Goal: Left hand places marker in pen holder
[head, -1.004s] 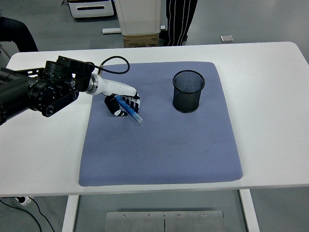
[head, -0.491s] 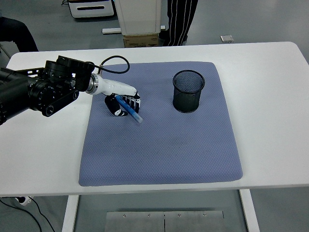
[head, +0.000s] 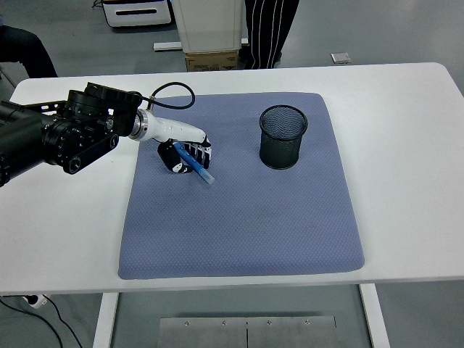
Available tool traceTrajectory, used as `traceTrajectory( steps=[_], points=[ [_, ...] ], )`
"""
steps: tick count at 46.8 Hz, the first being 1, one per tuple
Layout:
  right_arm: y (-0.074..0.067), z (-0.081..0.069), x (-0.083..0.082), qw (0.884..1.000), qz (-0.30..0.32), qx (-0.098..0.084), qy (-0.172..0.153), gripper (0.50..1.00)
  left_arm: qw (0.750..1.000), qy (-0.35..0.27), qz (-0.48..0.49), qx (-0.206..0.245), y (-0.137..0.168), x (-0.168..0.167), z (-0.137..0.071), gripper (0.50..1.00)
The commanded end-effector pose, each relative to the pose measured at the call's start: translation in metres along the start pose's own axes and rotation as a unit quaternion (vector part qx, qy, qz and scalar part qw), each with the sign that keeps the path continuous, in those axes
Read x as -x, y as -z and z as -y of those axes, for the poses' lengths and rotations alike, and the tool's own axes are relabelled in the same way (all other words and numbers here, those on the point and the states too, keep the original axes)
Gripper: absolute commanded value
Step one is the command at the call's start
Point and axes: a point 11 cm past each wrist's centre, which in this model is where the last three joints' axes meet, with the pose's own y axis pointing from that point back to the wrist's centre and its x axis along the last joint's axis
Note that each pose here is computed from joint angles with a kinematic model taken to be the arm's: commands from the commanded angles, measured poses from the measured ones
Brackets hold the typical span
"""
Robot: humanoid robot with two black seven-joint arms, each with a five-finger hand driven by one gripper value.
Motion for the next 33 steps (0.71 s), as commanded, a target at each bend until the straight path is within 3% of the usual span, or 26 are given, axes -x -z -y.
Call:
traceTrajectory(
  steps=[1, 19, 33],
  points=[
    [0.0, 0.0, 0.0, 1.0, 0.0, 0.0, 0.0, 1.0, 1.0, 0.0, 0.0, 0.0, 0.0001, 0.0001, 0.0, 0.587],
    [0.0, 0.0, 0.0, 1.0, 0.0, 0.0, 0.0, 1.0, 1.0, 0.0, 0.0, -0.002, 0.0004, 0.0, 0.0, 0.508],
    [0.0001, 0.0, 0.0, 1.0, 0.001, 0.0, 0.0, 1.0, 1.0, -0.002, 0.001, -0.003, 0.0012, -0.0018, -0.0011, 0.5]
  ],
)
